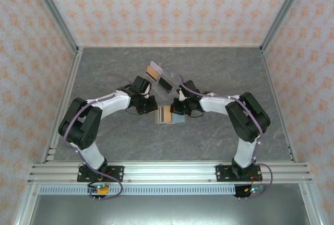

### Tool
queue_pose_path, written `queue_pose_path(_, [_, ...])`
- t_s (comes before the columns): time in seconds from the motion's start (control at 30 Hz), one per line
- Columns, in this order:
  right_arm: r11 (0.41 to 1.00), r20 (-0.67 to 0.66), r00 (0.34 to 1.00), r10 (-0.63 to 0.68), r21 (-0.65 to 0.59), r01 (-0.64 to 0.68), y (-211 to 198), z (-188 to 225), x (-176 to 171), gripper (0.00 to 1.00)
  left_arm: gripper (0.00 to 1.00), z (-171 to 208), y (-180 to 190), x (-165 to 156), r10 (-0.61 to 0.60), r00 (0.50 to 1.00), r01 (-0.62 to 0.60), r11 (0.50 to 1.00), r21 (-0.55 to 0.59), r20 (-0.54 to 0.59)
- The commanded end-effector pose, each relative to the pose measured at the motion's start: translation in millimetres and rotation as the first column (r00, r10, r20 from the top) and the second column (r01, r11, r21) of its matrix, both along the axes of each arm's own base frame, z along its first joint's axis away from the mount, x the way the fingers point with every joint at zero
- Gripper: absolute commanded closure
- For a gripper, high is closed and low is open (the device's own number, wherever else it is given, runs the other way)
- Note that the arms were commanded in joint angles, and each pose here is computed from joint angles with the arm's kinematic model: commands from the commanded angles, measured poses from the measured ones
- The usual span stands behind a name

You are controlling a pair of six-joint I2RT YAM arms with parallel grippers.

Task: Take the credit cards out of the card holder

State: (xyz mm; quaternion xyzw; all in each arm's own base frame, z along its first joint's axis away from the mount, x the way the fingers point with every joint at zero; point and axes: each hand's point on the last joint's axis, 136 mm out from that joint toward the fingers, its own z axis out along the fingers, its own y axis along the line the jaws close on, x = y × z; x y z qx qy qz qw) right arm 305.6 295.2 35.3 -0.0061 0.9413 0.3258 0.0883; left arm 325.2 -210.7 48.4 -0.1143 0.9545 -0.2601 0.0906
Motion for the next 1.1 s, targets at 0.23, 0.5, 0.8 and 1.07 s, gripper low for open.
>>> queue_pose_path(0.23, [0.998, 0.028, 0.999, 0.031, -0.053, -0.029, -2, 2, 10, 1.00, 0.93, 1, -30, 8, -0.055, 0.998, 0.056, 0.995, -0.079, 0.017])
queue_pose_path(0.5, [0.995, 0.049, 0.999, 0.002, -0.102, 0.002, -11, 2, 14, 1.00, 0.94, -18, -22, 2, -0.040, 0.999, 0.039, 0.999, -0.030, -0.032])
queue_pose_path(0.8, [1.000, -0.003, 1.000, 0.012, 0.003, -0.012, 4, 6, 7, 0.86, 0.95, -31, -17, -3, -0.028, 0.998, 0.027, 1.000, -0.009, -0.063])
queue_pose_path(1.07, [1.000, -0.038, 0.999, 0.003, -0.010, -0.003, 5, -4, 9, 0.79, 0.95, -33, -16, -6, -0.026, 0.998, 0.025, 1.000, -0.007, -0.065])
